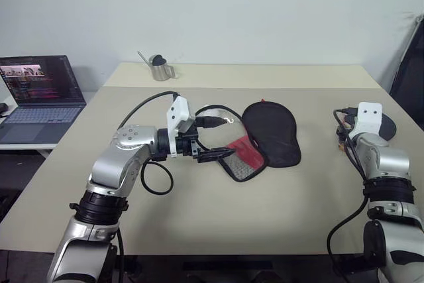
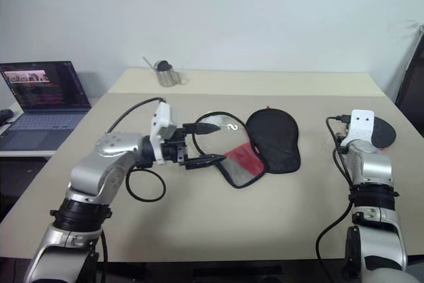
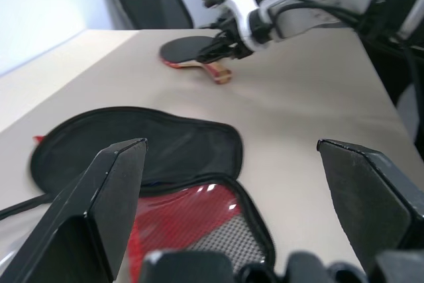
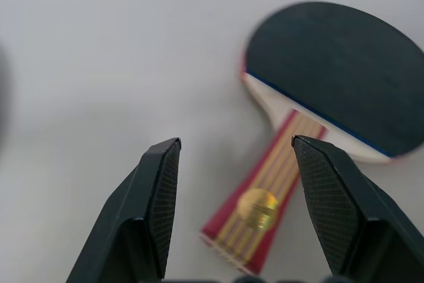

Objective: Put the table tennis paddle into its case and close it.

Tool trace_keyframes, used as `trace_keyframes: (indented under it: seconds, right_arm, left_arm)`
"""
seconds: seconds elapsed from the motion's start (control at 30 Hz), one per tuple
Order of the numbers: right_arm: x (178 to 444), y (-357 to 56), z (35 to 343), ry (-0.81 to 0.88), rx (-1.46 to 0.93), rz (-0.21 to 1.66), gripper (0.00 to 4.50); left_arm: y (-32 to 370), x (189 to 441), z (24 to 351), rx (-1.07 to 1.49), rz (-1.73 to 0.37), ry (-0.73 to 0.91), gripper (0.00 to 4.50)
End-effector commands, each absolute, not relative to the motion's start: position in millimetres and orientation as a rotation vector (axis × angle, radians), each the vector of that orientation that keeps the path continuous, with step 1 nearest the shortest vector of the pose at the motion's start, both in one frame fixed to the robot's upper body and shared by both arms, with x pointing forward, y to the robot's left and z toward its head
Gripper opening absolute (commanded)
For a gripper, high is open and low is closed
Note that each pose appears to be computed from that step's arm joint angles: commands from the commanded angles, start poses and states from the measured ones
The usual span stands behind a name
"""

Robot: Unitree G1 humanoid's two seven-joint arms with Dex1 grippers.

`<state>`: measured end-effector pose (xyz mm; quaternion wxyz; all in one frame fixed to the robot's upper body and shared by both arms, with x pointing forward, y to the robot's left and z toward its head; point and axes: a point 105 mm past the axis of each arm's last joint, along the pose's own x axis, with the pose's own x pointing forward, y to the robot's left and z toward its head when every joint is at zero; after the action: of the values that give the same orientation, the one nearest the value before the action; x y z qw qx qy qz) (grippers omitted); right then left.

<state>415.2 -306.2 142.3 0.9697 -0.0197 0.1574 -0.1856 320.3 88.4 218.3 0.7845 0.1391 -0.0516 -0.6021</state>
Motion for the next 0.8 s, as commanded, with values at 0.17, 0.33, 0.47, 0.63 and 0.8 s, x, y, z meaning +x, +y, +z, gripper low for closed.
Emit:
trace_keyframes:
  seconds: [0.17, 0.33, 0.47, 0.63, 0.8]
  right_arm:
    - [431.0, -300.7, 135.9, 0.292, -0.006, -0.479, 2.92]
    - [435.0, -305.7, 142.7, 0.22, -0.012, -0.567, 2.92]
    - [435.4, -304.6, 149.3, 0.166, -0.03, -0.591, 2.92]
    - [431.6, -309.2, 148.3, 0.151, -0.028, -0.639, 3.57]
    - [429.1, -310.9, 135.8, 0.215, -0.034, -0.671, 4.43]
  left_arm:
    - [79.7, 320.1, 228.1, 0.333, -1.331, -0.16, 4.5]
    - [79.3, 320.7, 227.6, 0.338, -1.333, -0.162, 4.5]
    - [81.4, 321.1, 226.5, 0.342, -1.327, -0.16, 4.5]
    - [81.5, 320.9, 226.0, 0.343, -1.324, -0.16, 4.5]
    - [81.1, 321.4, 225.9, 0.344, -1.325, -0.16, 4.5]
